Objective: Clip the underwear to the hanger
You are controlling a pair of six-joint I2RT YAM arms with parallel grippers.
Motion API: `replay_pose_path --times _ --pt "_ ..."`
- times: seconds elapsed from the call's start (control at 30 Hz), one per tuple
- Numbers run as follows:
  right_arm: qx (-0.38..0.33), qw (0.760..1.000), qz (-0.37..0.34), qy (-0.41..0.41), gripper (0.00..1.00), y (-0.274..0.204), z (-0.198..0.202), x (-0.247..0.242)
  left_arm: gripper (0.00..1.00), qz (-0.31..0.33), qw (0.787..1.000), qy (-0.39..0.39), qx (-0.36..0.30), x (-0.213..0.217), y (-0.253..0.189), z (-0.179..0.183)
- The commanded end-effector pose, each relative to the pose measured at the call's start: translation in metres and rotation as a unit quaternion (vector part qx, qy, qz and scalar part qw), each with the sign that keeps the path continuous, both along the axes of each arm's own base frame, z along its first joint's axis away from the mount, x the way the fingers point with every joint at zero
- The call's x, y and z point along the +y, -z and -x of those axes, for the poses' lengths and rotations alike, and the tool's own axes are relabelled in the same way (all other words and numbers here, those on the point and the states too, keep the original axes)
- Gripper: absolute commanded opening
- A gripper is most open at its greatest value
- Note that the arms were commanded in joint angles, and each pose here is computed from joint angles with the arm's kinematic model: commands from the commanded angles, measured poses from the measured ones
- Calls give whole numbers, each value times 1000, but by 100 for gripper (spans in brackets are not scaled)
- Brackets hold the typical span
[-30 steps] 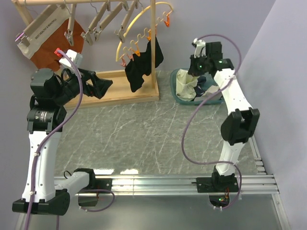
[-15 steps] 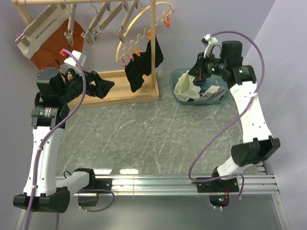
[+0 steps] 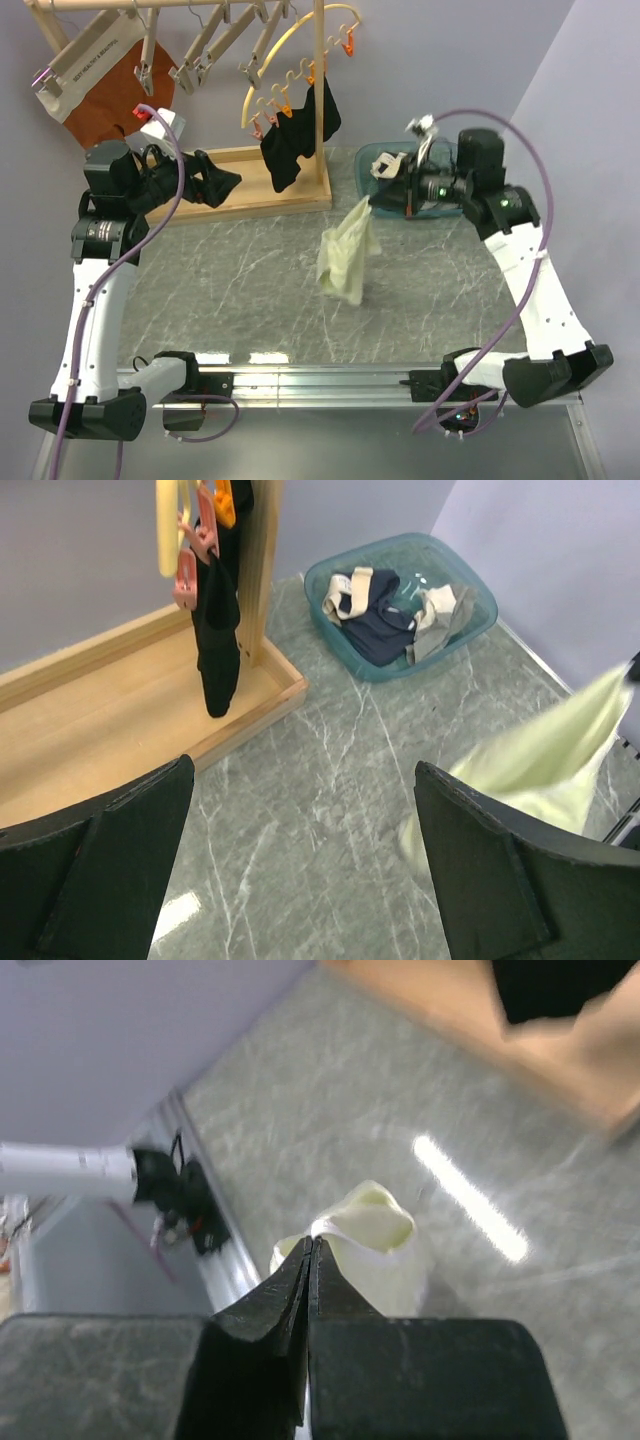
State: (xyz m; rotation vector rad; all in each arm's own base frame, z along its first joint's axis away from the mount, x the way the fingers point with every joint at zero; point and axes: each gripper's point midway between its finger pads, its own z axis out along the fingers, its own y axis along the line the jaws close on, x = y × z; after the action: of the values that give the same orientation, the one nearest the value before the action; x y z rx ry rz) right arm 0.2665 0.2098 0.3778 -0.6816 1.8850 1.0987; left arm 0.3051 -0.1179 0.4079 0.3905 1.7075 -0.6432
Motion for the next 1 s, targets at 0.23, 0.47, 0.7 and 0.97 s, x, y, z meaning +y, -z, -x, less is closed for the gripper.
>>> replay_pose_path --times 0.23,0.47,0.7,0.97 --pt "64 951 271 -135 0 200 80 -63 95 -62 992 96 53 -17 59 8" --pt "47 887 413 -203 19 258 122 -116 89 -151 966 186 101 -71 149 26" --pt "72 901 412 -118 61 263 88 -125 82 -113 952 195 205 -120 222 12" --pt "183 928 322 -23 57 258 32 -99 76 -95 908 193 359 -171 303 3"
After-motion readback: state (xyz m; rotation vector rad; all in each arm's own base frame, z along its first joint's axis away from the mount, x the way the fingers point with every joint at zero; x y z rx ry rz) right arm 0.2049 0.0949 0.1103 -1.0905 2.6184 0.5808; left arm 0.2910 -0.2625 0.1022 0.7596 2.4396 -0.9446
